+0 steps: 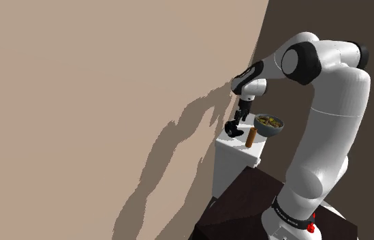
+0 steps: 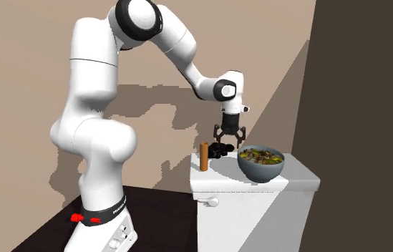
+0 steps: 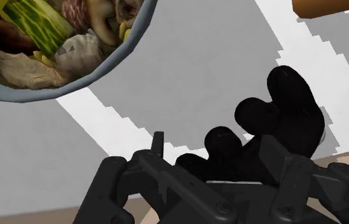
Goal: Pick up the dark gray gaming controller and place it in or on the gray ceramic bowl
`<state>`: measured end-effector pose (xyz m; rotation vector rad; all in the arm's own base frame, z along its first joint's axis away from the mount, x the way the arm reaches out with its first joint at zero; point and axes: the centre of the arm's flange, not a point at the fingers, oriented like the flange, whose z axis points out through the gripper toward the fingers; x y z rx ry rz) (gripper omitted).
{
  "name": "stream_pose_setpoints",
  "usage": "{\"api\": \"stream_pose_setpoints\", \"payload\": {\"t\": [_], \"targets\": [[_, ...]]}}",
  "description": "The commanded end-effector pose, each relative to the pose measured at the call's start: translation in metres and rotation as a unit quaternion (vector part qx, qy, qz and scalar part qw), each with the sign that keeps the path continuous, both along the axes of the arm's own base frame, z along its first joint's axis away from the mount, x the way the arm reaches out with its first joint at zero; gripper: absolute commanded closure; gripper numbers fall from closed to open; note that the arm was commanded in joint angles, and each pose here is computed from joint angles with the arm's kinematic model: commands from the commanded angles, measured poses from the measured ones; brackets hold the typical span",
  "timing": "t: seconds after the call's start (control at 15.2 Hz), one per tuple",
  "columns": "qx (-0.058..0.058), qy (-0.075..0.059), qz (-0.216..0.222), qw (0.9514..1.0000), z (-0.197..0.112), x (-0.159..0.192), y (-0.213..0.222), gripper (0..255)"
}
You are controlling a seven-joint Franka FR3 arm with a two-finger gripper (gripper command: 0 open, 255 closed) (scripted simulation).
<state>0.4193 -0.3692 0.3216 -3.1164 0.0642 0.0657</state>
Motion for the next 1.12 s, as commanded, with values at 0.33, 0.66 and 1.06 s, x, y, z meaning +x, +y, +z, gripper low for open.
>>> {"api": "stream_pose_setpoints", "payload": {"t": [0.33, 0.66, 1.06], "targets": [[-0.048, 0.004, 0.115, 0.9922, -0.002, -0.033, 0.085, 0], [-0.048, 0.004, 0.115, 0.9922, -0.028, -0.034, 0.083, 0], [-0.048, 0.004, 0.115, 0.9922, -0.036, -0.035, 0.083, 0]]}}
